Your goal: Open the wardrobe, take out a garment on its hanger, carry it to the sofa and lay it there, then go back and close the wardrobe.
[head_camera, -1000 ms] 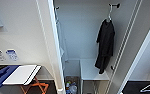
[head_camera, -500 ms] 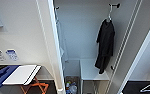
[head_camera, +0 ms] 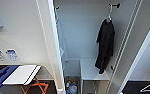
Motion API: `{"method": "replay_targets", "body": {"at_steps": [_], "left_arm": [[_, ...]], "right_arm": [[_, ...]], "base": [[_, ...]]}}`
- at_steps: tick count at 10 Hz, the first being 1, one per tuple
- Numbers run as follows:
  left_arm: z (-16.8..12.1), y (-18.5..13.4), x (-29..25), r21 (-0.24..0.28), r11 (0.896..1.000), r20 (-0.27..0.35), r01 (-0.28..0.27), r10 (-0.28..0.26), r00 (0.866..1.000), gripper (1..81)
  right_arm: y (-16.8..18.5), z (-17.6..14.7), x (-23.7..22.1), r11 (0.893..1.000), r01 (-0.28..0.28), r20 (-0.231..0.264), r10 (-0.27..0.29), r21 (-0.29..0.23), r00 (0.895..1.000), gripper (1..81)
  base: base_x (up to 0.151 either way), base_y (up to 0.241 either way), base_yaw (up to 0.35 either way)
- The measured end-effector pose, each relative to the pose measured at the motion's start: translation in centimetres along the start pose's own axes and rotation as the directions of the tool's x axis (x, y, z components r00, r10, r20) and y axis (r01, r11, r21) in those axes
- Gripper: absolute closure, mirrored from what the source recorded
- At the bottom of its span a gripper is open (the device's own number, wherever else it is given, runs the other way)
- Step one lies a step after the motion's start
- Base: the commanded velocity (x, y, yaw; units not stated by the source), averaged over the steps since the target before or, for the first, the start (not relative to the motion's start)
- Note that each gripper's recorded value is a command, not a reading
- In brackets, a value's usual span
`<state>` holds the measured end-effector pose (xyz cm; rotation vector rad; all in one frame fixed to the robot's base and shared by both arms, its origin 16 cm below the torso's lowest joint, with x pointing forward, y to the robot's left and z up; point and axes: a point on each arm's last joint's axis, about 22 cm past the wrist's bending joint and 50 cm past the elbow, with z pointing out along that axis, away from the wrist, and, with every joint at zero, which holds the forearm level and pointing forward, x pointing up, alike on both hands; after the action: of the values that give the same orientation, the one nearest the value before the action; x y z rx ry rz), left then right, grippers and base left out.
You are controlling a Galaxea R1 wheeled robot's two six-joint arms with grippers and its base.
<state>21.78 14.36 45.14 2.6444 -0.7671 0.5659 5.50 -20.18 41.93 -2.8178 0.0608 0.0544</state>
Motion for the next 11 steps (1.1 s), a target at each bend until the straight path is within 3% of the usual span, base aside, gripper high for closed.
{"method": "replay_targets", "body": {"at_steps": [1, 2, 4, 6, 8, 10, 11], "left_arm": [[0.0, -0.9, 0.6, 0.016, 0.992, -0.008, 0.129, -0.129, 0.992, 1.0], [0.0, -1.4, 1.4, 0.019, 0.974, -0.031, 0.226, -0.226, 0.974, 1.0], [0.3, -0.1, 4.5, -0.039, 0.925, -0.079, 0.378, -0.38, 0.922, 1.0], [0.1, 0.9, 7.7, -0.118, 0.852, -0.11, 0.51, -0.522, 0.846, 1.0], [-0.7, 0.6, 9.4, -0.175, 0.781, -0.115, 0.6, -0.622, 0.775, 1.0], [-1.9, 1.2, 10.6, -0.252, 0.695, -0.108, 0.674, -0.712, 0.694, 1.0], [-2.5, 1.7, 11.6, -0.293, 0.646, -0.099, 0.705, -0.754, 0.65, 1.0]], "right_arm": [[-0.1, 0.0, 0.0, 1.0, 0.0, -0.001, 0.0, 0.002, 1.0, 1.0], [-0.6, 0.2, 0.0, 1.0, 0.001, 0.0, -0.001, 0.007, 1.0, 1.0], [-1.9, 0.5, -0.1, 1.0, 0.002, 0.001, -0.002, 0.023, 1.0, 1.0], [-1.6, 0.5, -0.1, 1.0, 0.001, 0.001, -0.001, 0.019, 1.0, 1.0], [-2.1, 0.6, 0.0, 1.0, 0.002, 0.001, -0.002, 0.025, 1.0, 1.0], [-2.4, 0.6, 0.5, 1.0, 0.005, -0.004, -0.005, 0.028, 1.0, 1.0], [-2.4, 0.6, 0.9, 1.0, 0.006, -0.009, -0.006, 0.028, 1.0, 1.0]], "base": [[0.0, 0.0, 0.0], [0.0, 0.0, 0.0], [0.0, 0.0, 0.0], [0.0, 0.0, 0.0], [0.0, 0.0, 0.0], [0.0, 0.0, 0.0], [0.0, 0.0, 0.0]]}}
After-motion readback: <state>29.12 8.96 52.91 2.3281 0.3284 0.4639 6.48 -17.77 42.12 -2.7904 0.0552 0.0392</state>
